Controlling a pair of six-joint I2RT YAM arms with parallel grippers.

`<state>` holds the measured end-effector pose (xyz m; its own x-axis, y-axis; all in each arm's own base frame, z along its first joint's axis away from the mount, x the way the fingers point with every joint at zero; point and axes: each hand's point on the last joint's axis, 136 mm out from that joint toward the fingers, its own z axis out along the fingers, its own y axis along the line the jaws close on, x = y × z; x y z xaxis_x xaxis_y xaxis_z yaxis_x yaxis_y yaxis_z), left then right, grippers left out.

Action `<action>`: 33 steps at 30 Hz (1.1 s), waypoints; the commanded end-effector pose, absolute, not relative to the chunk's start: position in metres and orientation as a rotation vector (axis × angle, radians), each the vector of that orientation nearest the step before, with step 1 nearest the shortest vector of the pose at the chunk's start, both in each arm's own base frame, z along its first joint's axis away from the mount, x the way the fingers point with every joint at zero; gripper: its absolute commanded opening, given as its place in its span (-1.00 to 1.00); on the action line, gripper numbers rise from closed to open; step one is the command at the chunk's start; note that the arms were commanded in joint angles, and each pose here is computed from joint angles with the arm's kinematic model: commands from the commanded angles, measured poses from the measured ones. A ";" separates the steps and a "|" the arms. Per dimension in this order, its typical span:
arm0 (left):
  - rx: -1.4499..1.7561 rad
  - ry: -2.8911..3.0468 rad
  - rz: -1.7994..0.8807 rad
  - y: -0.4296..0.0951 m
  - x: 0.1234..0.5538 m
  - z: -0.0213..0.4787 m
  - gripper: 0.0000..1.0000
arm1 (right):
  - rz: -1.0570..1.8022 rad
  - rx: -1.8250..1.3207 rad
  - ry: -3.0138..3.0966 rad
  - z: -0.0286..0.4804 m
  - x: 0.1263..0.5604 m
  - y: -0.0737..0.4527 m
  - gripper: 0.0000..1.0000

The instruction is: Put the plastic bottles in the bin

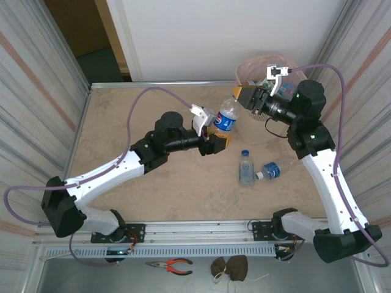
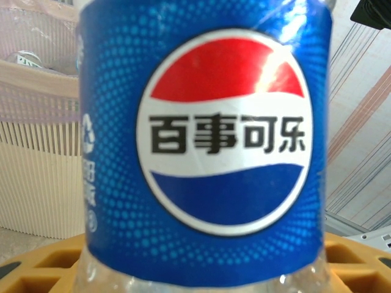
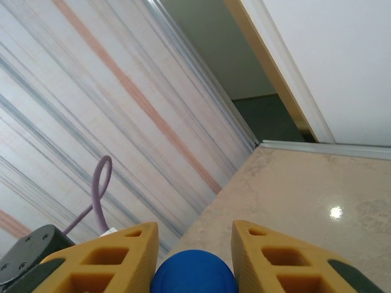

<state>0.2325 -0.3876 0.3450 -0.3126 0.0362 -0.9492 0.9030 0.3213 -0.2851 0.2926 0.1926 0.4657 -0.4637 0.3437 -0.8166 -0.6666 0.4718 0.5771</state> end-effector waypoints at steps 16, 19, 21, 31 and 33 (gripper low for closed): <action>0.796 1.590 -1.040 -0.359 0.235 0.355 0.60 | 0.935 -0.270 1.677 0.478 0.317 0.161 -0.54; 0.782 1.598 -1.023 -0.350 0.234 0.353 0.62 | 0.817 -0.244 1.671 0.484 0.335 0.137 -0.55; 0.772 1.600 -1.009 -0.344 0.233 0.352 0.63 | 0.700 -0.222 1.674 0.488 0.349 0.118 -0.56; 0.755 1.608 -0.990 -0.334 0.232 0.350 0.64 | 0.247 -0.155 1.677 0.493 0.413 0.035 -0.58; 0.755 1.612 -0.988 -0.333 0.232 0.349 0.64 | 0.188 -0.152 1.687 0.489 0.423 0.023 -0.58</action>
